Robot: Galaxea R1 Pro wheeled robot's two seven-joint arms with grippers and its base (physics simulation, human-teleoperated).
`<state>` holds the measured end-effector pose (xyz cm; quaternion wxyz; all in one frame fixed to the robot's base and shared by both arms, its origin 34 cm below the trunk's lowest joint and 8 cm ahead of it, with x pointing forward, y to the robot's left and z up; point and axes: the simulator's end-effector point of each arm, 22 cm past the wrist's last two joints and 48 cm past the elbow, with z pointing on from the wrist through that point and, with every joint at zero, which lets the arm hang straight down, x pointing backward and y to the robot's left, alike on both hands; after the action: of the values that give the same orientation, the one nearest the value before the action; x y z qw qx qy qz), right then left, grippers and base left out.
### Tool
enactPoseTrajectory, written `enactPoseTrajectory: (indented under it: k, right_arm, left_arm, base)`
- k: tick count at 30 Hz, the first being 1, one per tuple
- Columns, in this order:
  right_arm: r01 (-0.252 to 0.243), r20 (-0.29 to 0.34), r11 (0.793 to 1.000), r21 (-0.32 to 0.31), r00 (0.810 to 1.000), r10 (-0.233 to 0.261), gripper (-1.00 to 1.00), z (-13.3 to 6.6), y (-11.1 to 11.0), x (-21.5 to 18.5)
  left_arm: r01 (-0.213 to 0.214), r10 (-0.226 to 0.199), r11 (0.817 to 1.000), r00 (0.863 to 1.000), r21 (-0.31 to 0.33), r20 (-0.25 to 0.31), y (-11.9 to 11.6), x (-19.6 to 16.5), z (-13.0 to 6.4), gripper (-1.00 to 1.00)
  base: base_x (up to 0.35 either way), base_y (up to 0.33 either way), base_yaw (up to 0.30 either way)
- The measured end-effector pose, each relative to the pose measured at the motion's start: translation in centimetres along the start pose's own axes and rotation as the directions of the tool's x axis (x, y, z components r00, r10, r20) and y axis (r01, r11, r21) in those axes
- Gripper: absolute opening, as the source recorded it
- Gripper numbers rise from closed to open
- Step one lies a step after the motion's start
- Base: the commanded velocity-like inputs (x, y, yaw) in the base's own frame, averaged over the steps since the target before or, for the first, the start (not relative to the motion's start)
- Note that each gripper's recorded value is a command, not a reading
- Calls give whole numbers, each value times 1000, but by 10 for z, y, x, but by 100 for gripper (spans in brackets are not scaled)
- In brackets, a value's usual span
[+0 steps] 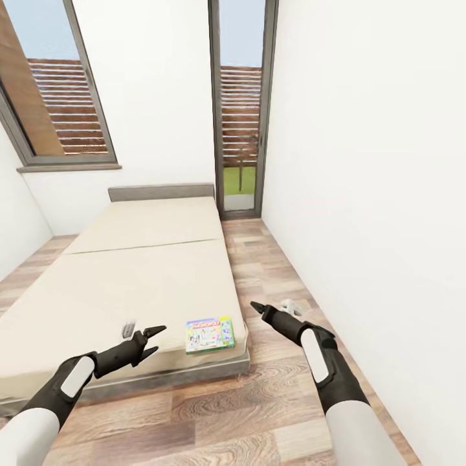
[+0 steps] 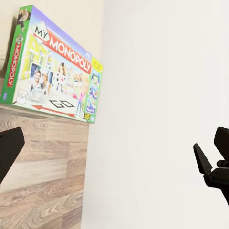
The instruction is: Put all the toys in the child's room - the three board games (two on the bed and one on the table), the two jigsaw puzzles on the table, and the tennis ball on the table - inside the toy box on the table in the child's room.
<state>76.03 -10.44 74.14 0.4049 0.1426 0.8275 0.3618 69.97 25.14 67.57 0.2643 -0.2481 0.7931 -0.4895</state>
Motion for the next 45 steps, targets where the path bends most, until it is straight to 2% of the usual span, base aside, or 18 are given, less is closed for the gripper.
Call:
enactPoseTrajectory:
  k: [2, 5, 9, 15, 34, 39, 41, 45]
  right_arm:
    - [16, -7, 1000, -16, 1000, -16, 100, 2, 6, 4]
    - [65, 9, 997, -52, 998, -65, 100, 3, 24, -3]
    - [169, 30, 976, -136, 986, -167, 100, -5, 74, -12]
    - [228, 52, 955, -191, 974, -222, 100, -27, 98, 1]
    - [238, 58, 942, -237, 971, -231, 100, -26, 83, 29]
    - [233, 38, 910, -342, 971, -235, 100, -32, 97, 44]
    - [221, 19, 879, -422, 972, -235, 100, -38, 111, 54]
    - [203, 6, 827, -524, 972, -235, 100, -48, 126, 68]
  left_arm:
    - [-1, 1, 1000, 1000, 0, 2, 3, 0, 1, 100]
    - [0, 0, 1000, 1000, 1, 4, 9, 1, 3, 100]
    - [0, 0, 1000, 1000, 4, 2, 15, 5, 7, 100]
    - [1, -1, 1000, 1000, 6, -1, 24, 11, 13, 100]
    - [7, -7, 1000, 1000, 3, -7, 61, 25, 25, 100]
    - [5, -5, 1000, 1000, 2, -5, 71, 28, 28, 100]
    - [-5, 5, 1000, 1000, 4, 9, 74, 26, 29, 100]
    - [-19, 19, 1000, 999, 1, 26, 83, 26, 32, 100]
  base:
    - [0, 0, 0]
    - [0, 0, 0]
    - [0, 0, 0]
    - [0, 0, 0]
    - [0, 0, 0]
    - [0, 0, 0]
    - [0, 0, 0]
    - [0, 0, 0]
